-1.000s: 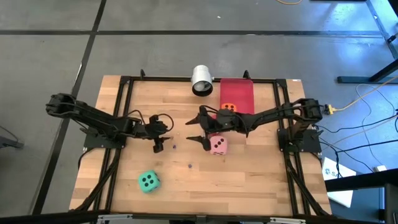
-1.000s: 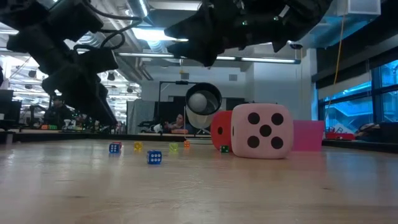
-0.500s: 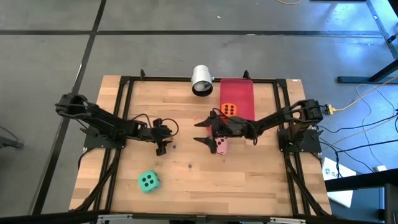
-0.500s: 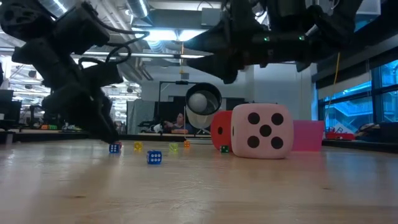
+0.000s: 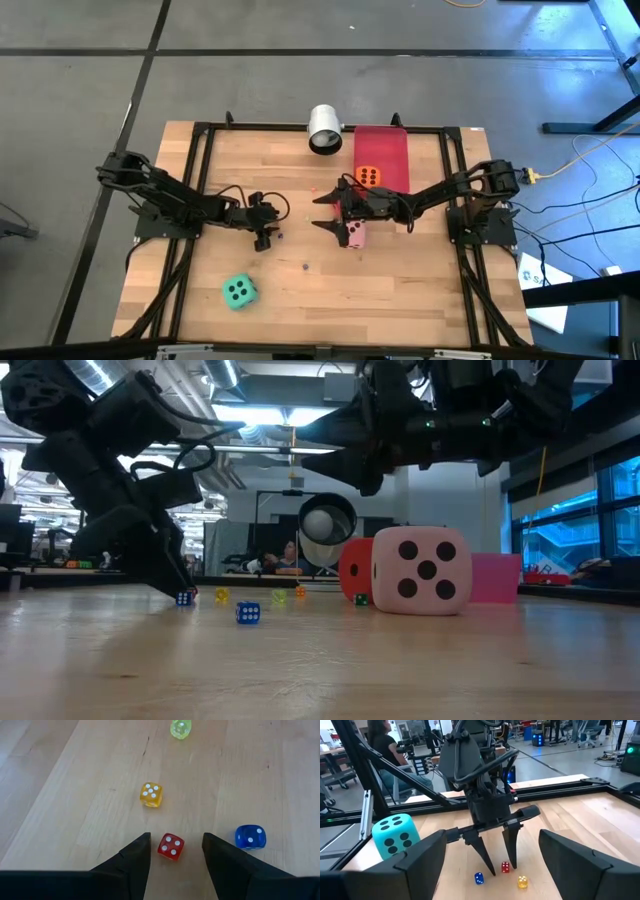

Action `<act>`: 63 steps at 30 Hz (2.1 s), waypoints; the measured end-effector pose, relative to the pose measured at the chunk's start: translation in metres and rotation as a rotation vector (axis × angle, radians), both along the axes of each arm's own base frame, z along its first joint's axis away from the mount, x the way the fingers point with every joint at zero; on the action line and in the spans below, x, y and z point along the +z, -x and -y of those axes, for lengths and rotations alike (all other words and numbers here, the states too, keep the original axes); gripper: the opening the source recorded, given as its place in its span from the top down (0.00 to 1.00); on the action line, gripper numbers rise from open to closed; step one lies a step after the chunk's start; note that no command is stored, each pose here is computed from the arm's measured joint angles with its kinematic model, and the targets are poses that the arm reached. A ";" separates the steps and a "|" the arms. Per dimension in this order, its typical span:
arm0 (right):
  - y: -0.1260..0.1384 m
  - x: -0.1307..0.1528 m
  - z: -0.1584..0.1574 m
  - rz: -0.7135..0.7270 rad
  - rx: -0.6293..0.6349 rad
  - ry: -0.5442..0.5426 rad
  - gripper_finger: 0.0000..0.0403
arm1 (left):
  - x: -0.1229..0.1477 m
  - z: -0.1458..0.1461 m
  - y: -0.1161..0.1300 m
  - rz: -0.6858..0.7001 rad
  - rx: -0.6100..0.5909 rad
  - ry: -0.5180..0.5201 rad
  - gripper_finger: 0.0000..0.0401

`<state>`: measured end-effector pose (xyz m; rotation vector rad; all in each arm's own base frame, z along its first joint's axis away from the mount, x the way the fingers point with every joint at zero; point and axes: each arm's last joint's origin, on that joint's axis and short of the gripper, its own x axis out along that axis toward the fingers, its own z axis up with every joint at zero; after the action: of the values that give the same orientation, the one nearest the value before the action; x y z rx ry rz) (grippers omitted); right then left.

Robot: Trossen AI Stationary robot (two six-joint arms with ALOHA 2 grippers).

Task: Pick & Place Dice
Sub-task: Put the small red dice into the red bin

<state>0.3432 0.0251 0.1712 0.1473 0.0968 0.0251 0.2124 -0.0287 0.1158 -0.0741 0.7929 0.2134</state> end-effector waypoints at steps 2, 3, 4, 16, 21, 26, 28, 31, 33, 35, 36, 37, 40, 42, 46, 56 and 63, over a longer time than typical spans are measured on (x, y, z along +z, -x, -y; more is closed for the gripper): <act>0.000 0.000 0.000 -0.001 0.002 0.000 0.21 | -0.001 0.000 0.001 -0.014 -0.001 -0.002 0.56; 0.000 0.000 0.000 0.000 0.003 0.000 0.21 | -0.001 0.000 0.001 -0.021 -0.001 -0.002 0.57; 0.000 0.000 0.000 0.000 0.003 0.000 0.21 | -0.001 0.000 0.002 -0.027 -0.001 -0.003 0.57; 0.000 0.000 0.000 -0.002 0.004 0.004 0.21 | -0.003 -0.001 0.003 -0.044 -0.001 -0.004 0.76; 0.000 0.000 0.000 -0.002 0.008 0.003 0.21 | -0.003 -0.001 0.003 -0.043 0.003 -0.008 0.85; 0.000 0.000 0.000 -0.003 0.010 0.004 0.21 | 0.001 -0.002 0.001 -0.006 -0.001 -0.029 0.92; 0.000 0.000 0.000 -0.003 0.012 0.011 0.21 | 0.004 -0.002 0.002 0.013 -0.010 -0.039 0.93; 0.002 0.004 0.000 -0.012 0.013 0.031 0.21 | 0.013 -0.003 0.004 0.056 -0.002 -0.072 0.93; 0.004 0.008 0.000 -0.019 0.014 0.045 0.21 | 0.022 -0.004 0.005 0.100 0.004 -0.090 0.93; 0.007 0.013 0.002 -0.034 0.012 0.062 0.21 | 0.032 -0.005 0.007 0.148 -0.001 -0.110 0.93; 0.008 0.017 0.002 -0.035 0.011 0.072 0.21 | 0.038 -0.005 0.008 0.176 -0.003 -0.123 0.93; 0.010 0.021 0.002 -0.039 0.012 0.085 0.21 | 0.044 -0.006 0.010 0.207 -0.004 -0.136 0.93; 0.019 0.033 0.004 -0.076 -0.024 0.125 0.21 | 0.064 -0.007 0.015 0.299 0.002 -0.191 0.93; 0.026 0.041 0.006 -0.105 -0.072 0.154 0.21 | 0.082 -0.008 0.017 0.368 -0.003 -0.241 0.93; 0.040 0.056 0.010 -0.149 -0.157 0.179 0.21 | 0.122 -0.009 0.017 0.478 -0.040 -0.379 0.93; 0.034 0.059 0.021 -0.075 0.040 -0.075 0.21 | 0.166 -0.005 -0.017 0.437 -0.150 -0.669 0.93; 0.026 0.057 0.026 -0.001 0.134 -0.224 0.21 | 0.157 -0.001 -0.048 0.317 -0.162 -0.754 0.93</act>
<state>0.3169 -0.0005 0.2284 0.3647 0.1050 0.1698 0.2604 -0.0280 0.2727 0.6514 0.3625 0.3255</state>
